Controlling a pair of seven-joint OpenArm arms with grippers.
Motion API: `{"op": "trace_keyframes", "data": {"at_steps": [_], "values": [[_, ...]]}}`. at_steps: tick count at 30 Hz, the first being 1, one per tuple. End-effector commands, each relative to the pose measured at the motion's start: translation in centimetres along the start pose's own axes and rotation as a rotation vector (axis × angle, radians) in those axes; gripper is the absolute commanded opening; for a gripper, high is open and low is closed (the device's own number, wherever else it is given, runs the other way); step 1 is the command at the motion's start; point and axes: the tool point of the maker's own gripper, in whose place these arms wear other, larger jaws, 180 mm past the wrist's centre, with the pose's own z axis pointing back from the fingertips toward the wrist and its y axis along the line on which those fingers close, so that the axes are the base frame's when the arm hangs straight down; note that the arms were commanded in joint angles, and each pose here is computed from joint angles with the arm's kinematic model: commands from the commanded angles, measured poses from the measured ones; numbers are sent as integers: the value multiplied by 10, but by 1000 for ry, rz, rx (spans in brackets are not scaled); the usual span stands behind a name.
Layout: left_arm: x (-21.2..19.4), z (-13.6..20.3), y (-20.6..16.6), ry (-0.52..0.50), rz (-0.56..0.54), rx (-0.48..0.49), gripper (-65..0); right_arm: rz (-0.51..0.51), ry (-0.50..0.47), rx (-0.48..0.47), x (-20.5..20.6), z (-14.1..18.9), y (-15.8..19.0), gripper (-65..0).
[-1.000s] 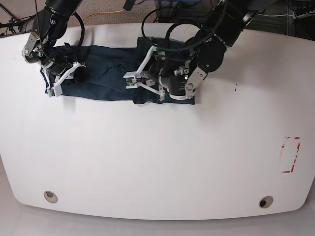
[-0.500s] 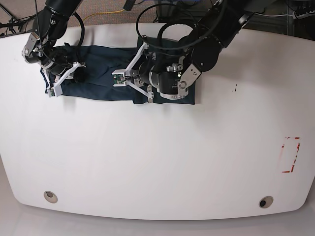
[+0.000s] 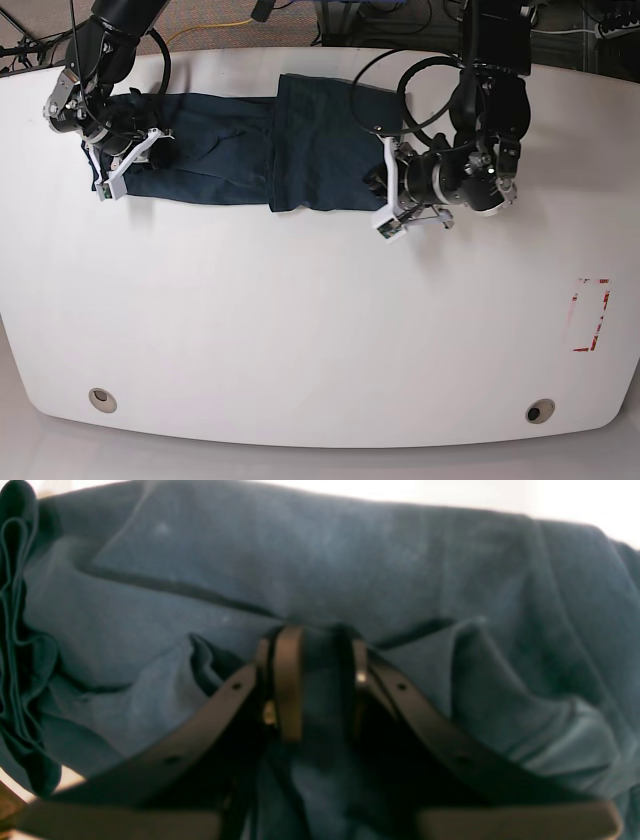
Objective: Fold the T-shirt properly
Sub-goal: 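Release the strip end with the right gripper and move it aside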
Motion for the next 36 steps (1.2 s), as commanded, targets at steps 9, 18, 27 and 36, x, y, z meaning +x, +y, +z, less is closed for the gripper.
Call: {"op": "trace_keyframes", "data": {"at_steps": [9, 18, 27, 36], "values": [[-21, 0, 0, -36, 84, -3, -582, 125, -63, -104, 50, 38, -8, -149], [-47, -16, 2, 28, 156, -44, -582, -18, -71, -249, 58, 82, -67, -44], [-50, -13, 7, 15, 154, -30, -582, -196, -120, -203, 49, 109, -127, -44], [-53, -9, 16, 10, 148, -12, -582, -402, -119, -94, 22, 103, -159, -48]]}}
